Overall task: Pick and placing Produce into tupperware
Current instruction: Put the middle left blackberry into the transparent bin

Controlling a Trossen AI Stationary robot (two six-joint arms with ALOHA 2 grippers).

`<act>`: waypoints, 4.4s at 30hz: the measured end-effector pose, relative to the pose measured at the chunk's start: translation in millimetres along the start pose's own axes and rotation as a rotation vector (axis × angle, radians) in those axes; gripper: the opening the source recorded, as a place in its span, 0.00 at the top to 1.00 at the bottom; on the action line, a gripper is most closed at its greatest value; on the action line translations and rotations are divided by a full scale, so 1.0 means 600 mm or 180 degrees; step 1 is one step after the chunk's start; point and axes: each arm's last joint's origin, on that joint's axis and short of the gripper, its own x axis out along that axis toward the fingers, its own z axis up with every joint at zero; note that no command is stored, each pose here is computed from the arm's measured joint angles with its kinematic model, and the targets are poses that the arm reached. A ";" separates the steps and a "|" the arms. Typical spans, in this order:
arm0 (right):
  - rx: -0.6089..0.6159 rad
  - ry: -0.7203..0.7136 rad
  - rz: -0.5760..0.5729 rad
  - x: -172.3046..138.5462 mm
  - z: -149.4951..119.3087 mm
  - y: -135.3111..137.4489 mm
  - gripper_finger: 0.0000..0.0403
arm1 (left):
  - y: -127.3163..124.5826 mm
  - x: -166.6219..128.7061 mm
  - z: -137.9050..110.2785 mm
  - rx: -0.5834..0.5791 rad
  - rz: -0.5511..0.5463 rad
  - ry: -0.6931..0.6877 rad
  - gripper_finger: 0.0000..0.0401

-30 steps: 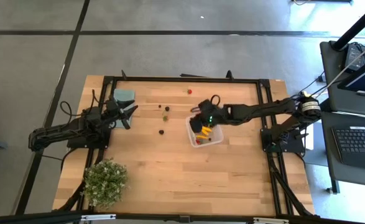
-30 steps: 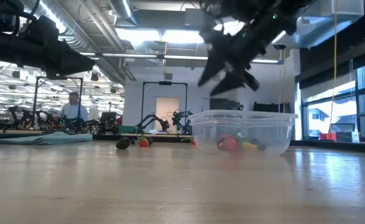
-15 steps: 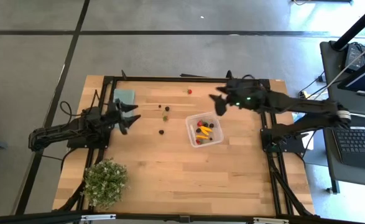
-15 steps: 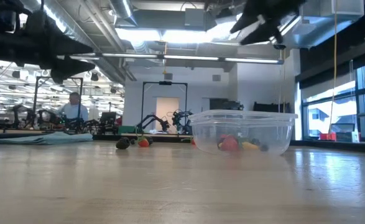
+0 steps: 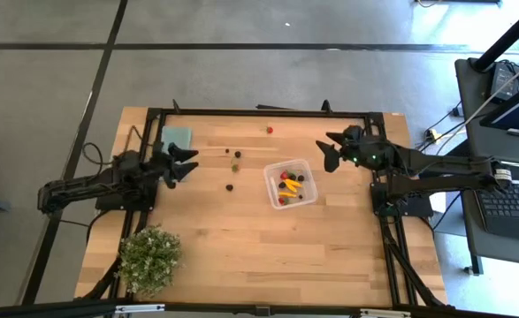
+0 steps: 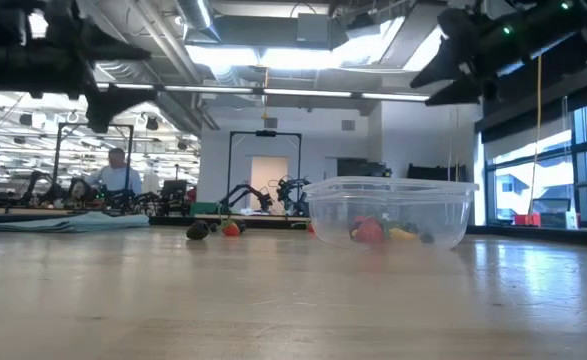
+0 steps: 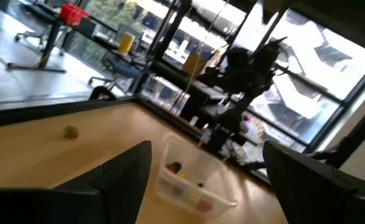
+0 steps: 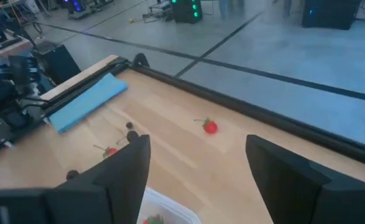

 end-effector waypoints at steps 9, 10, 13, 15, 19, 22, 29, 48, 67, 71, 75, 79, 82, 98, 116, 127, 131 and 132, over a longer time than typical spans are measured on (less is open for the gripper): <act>-0.0011 0.0035 0.0060 -0.013 -0.032 -0.022 0.34 | 0.004 0.036 -0.022 0.0464 0.0130 0.0356 0.26; -0.0008 0.0029 0.0054 -0.014 -0.031 -0.023 0.34 | 0.003 0.041 -0.025 0.0595 0.0141 0.0372 0.26; -0.0017 0.0025 0.0055 -0.015 -0.031 -0.023 0.34 | -0.007 0.061 -0.027 0.1039 0.0219 0.0556 0.26; -0.0034 0.0029 0.0053 -0.015 -0.031 -0.023 0.34 | -0.019 0.080 -0.025 0.1301 0.0170 0.0715 0.26; -0.0147 0.0028 0.0054 -0.015 -0.031 -0.023 0.34 | -0.048 0.129 -0.019 0.1584 0.0065 0.0988 0.26; -0.0183 0.0027 0.0054 -0.015 -0.031 -0.023 0.34 | -0.054 0.160 -0.034 0.1548 0.0107 0.1262 0.26; -0.0193 0.0043 0.0049 -0.015 -0.032 -0.023 0.34 | -0.035 0.183 -0.103 0.1006 0.0207 0.1992 0.26; -0.0201 0.0059 0.0044 -0.014 -0.033 -0.024 0.34 | -0.003 0.185 -0.186 0.1384 0.0997 0.2319 0.26; -0.0214 0.0062 0.0043 -0.014 -0.033 -0.024 0.34 | 0.006 0.183 -0.199 0.1218 0.1182 0.2380 0.51; -0.0214 0.0063 0.0043 -0.014 -0.033 -0.024 0.34 | 0.006 0.183 -0.199 0.1214 0.1179 0.2382 0.57; -0.0215 0.0064 0.0043 -0.014 -0.033 -0.024 0.34 | 0.004 0.184 -0.199 0.1181 0.1126 0.2375 0.68; -0.0296 0.0064 0.0043 -0.014 -0.033 -0.024 0.34 | -0.002 0.191 -0.194 0.1090 0.1015 0.2204 0.79; -0.0304 0.0064 0.0043 -0.014 -0.033 -0.024 0.34 | -0.010 0.202 -0.187 0.0928 0.0974 0.2021 0.79; -0.0373 0.0063 0.0042 -0.014 -0.033 -0.024 0.34 | -0.148 0.423 -0.062 0.1478 0.0365 0.1705 0.79; -0.0386 0.0113 0.0022 -0.014 -0.036 -0.025 0.34 | -0.130 0.567 -0.122 0.1438 0.0540 0.3107 0.77; -0.0443 0.0217 -0.0021 -0.015 -0.041 -0.028 0.34 | -0.130 0.572 -0.127 0.1353 0.0511 0.3081 0.67; -0.0439 0.0217 -0.0021 -0.015 -0.041 -0.028 0.34 | -0.131 0.573 -0.126 0.1346 0.0507 0.3061 0.64; -0.0439 0.0217 -0.0020 -0.015 -0.041 -0.028 0.34 | -0.131 0.573 -0.126 0.1345 0.0507 0.3063 0.63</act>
